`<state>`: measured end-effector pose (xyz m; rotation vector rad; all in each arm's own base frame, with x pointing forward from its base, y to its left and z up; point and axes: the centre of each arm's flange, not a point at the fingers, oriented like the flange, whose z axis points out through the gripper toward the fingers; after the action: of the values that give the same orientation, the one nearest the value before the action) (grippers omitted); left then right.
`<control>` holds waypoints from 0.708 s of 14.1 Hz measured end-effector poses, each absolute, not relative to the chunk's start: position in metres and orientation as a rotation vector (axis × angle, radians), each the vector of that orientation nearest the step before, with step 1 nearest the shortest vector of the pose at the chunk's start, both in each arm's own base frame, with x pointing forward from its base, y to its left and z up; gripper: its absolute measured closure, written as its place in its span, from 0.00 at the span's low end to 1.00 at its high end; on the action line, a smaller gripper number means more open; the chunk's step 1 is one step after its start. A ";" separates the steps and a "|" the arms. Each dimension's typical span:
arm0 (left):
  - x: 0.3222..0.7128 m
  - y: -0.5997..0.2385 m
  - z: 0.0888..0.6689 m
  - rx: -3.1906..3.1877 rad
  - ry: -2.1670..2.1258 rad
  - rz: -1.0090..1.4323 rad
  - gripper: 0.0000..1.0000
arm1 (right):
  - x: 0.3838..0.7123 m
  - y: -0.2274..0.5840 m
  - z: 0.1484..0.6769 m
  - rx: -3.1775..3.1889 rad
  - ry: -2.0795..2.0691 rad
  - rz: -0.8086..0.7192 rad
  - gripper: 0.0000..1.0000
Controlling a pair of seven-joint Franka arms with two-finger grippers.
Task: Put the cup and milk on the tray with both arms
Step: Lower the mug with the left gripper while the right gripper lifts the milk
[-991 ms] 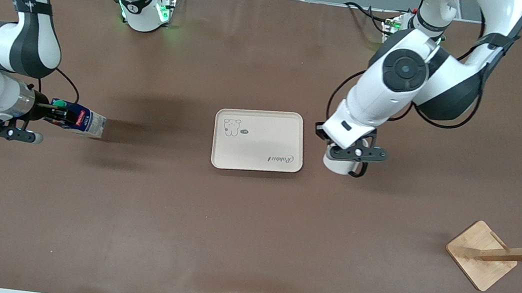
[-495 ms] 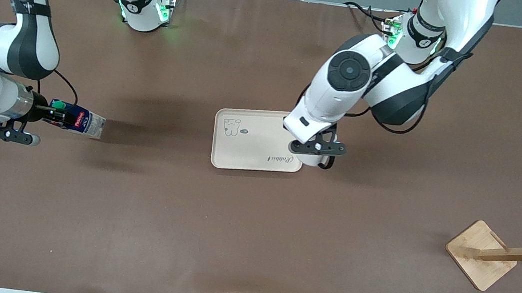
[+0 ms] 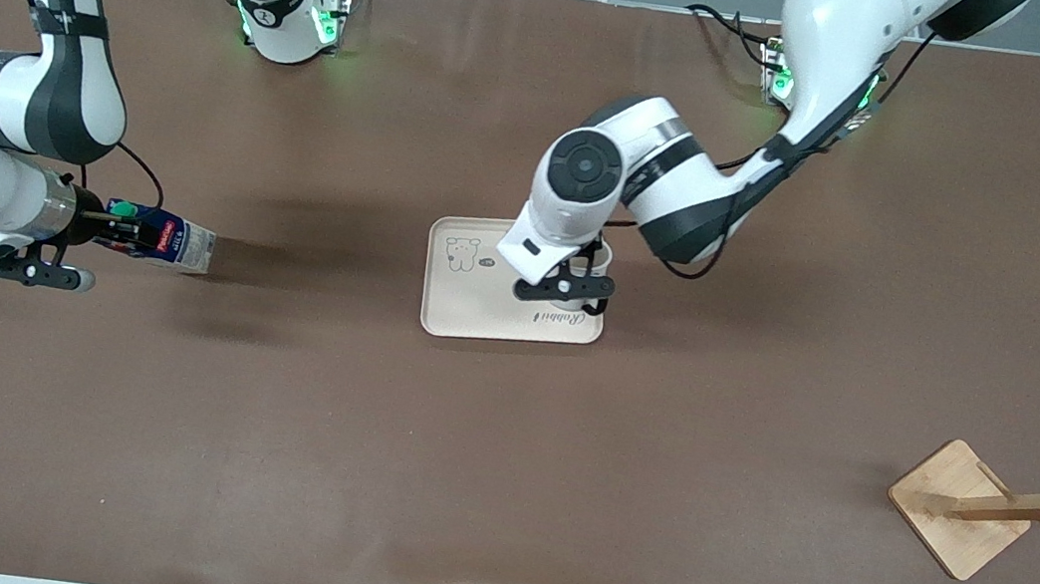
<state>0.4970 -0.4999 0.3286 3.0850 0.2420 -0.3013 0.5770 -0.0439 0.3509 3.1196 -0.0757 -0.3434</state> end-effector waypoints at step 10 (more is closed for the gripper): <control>0.480 -0.509 0.258 3.099 0.271 -0.535 0.91 | 0.599 0.000 0.392 3.110 -0.025 -0.484 0.36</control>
<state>0.4803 -0.5087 0.2582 3.0989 0.2712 -0.5351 0.5986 0.0003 0.3923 3.1103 -0.0248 -0.4835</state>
